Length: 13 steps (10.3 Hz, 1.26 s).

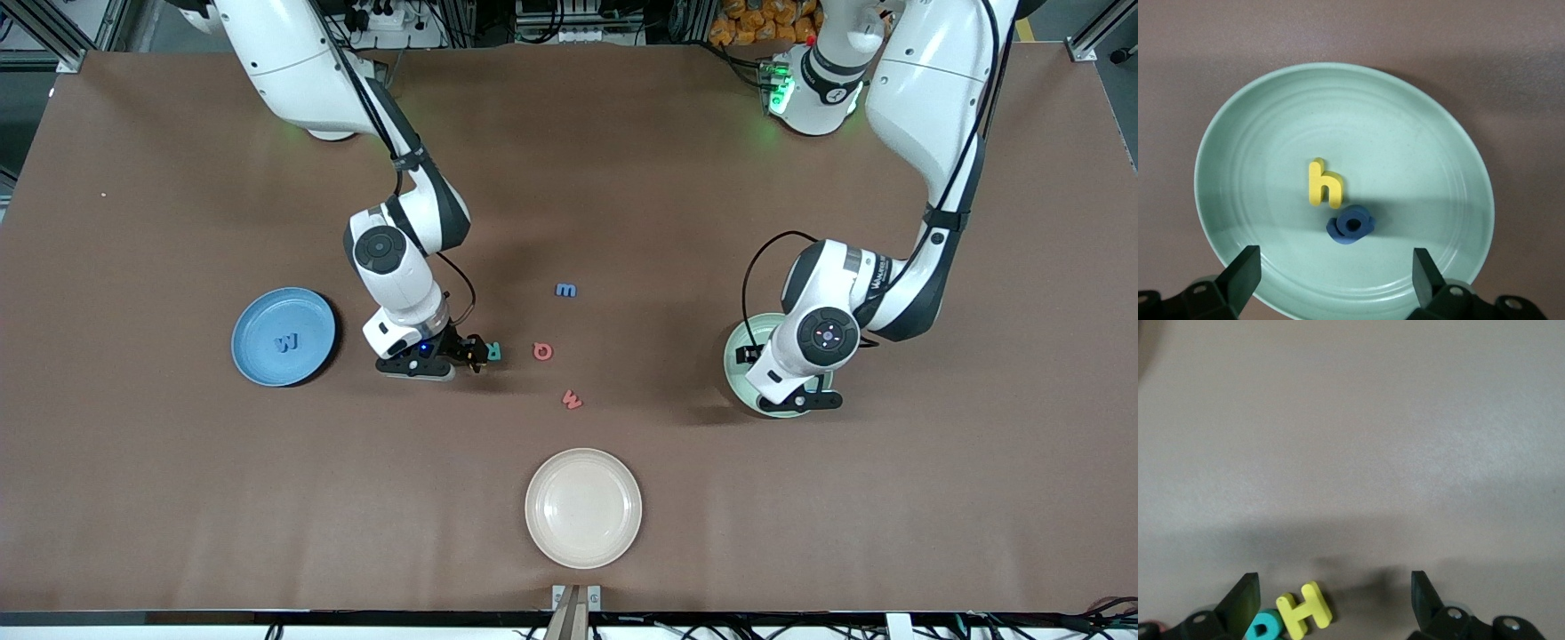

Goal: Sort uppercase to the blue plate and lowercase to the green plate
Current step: 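Close the right gripper on the yellow H and lift it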

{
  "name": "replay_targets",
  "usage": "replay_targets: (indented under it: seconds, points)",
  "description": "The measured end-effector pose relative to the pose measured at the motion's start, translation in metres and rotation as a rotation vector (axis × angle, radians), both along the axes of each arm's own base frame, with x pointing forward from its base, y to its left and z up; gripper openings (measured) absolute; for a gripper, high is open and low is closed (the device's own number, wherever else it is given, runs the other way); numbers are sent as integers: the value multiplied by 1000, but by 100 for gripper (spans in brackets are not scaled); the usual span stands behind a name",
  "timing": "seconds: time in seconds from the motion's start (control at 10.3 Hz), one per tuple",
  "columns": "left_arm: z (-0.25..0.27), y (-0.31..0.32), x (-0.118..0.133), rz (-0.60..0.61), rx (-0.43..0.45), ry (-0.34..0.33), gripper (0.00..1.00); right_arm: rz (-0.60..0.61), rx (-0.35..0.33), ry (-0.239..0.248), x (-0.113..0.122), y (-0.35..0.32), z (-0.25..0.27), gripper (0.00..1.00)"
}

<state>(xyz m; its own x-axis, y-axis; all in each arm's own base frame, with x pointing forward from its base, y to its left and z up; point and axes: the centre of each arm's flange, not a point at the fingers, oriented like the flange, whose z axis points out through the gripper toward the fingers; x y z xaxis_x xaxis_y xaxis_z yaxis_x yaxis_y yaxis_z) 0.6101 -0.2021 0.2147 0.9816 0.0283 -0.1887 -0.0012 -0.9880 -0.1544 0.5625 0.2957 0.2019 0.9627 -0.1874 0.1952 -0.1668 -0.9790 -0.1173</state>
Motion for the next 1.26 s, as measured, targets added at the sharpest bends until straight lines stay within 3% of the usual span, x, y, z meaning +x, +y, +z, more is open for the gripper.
replay_targets:
  seconds: [0.68,0.97,1.26]
  points:
    - [-3,24,5,-2,-5,13,100,-416,123,63,1,0,1,100]
    - [-6,24,2,-7,-4,21,100,-640,141,143,5,10,10,100]
    - [-12,32,-1,-32,-8,41,100,-791,160,180,4,21,16,100]
